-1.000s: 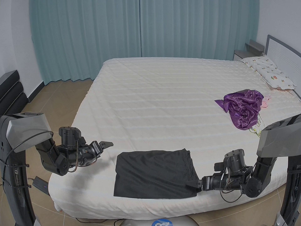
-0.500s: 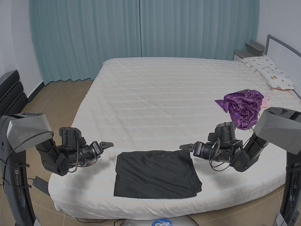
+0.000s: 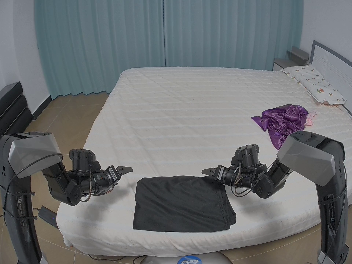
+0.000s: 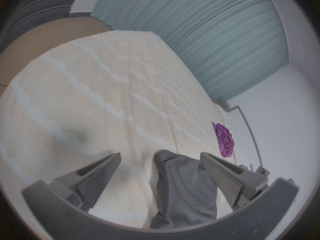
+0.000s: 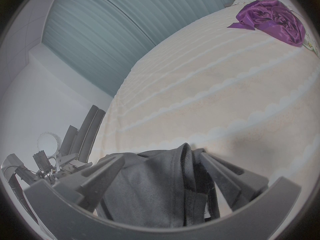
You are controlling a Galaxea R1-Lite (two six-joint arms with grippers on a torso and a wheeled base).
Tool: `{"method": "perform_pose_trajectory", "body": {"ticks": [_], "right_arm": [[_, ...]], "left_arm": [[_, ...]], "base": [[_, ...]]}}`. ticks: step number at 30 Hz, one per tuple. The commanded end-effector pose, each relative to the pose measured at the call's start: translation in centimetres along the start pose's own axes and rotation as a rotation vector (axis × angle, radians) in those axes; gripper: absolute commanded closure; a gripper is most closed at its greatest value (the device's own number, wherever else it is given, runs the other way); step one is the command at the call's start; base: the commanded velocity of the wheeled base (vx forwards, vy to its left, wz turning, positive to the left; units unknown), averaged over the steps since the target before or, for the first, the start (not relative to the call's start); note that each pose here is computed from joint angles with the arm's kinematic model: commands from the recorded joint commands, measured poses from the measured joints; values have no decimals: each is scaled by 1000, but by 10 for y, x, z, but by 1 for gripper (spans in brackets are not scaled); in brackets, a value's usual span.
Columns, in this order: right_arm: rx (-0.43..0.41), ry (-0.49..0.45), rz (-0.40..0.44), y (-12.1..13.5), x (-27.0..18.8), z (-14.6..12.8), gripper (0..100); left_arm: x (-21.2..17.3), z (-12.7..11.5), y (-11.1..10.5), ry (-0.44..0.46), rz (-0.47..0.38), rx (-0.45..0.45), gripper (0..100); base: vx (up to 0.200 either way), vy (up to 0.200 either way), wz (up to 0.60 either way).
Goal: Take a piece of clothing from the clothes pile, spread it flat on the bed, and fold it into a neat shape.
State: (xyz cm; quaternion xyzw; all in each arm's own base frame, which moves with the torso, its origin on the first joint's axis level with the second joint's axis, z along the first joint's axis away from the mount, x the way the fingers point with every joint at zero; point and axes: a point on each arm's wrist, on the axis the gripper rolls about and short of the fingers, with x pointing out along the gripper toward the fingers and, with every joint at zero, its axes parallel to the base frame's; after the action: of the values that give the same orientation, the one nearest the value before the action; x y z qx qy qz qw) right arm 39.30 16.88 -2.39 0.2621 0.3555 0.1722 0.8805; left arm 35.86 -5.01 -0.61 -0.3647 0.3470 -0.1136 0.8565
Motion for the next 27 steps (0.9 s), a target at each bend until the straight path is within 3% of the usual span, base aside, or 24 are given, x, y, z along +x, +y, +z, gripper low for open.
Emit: {"method": "perform_pose_trajectory", "body": {"ticks": [1, 27], "right_arm": [[3, 5, -4, -3, 3, -2, 100], [51, -79, -49, -17, 4, 15, 100]], "left_arm": [[1, -1, 1, 2, 1, -1, 0], [3, -3, 0, 12, 1, 0, 0]], "base": [[0, 0, 0], [0, 0, 0]]}}
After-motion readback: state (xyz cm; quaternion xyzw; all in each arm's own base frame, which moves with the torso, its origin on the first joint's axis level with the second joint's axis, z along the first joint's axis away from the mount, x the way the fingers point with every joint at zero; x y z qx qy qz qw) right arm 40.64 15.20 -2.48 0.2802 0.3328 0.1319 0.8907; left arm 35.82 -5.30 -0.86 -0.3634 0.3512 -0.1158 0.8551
